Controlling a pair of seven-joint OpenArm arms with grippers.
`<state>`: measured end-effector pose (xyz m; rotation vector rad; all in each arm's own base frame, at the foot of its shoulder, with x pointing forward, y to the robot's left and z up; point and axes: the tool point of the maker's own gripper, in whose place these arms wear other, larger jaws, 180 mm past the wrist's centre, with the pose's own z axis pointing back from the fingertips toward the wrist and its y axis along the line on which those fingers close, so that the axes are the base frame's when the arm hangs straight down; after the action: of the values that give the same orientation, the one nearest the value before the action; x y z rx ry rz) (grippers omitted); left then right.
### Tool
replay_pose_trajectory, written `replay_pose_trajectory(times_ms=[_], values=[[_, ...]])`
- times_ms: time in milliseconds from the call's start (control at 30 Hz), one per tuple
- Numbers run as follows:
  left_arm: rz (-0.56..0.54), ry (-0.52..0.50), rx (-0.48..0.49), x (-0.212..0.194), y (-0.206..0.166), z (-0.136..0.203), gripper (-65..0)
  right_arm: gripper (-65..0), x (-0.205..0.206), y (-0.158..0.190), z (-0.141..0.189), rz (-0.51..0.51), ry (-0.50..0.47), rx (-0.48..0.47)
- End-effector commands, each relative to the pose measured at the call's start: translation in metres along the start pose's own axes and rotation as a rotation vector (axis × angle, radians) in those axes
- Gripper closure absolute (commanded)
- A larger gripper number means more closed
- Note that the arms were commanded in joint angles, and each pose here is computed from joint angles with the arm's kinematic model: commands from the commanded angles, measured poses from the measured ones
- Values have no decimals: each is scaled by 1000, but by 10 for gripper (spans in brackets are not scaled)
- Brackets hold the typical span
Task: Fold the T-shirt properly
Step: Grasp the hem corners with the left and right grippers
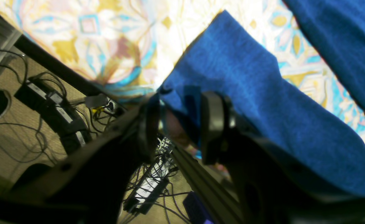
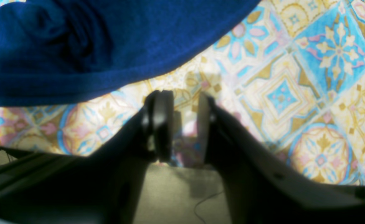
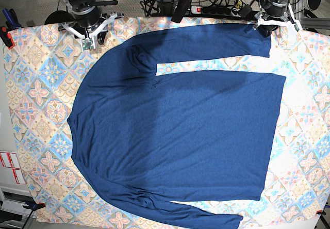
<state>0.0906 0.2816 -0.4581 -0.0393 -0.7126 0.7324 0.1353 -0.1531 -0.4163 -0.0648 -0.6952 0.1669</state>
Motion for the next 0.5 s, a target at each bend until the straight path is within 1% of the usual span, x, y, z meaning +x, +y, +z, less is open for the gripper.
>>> replay_pose_trajectory(times_ms=[0,200,367,433,467], values=[[-2,-14,-7,4,-1,-1,-199,-137,10,-3,2,5,-37,-5],[13,13,14,-6,6,-6,-199,-137,10,-3,2,5,-36,-5],[13,12,13,-6,5,-7,-189,-137,10,-3,2,5,-36,-5],[13,33,8,-9,4,-7,-157,-138,10,-3,2,5,-36,-5],[10,40,-7,-10,0,-9,-129,-138,10,-3,2,5,-36,-5]])
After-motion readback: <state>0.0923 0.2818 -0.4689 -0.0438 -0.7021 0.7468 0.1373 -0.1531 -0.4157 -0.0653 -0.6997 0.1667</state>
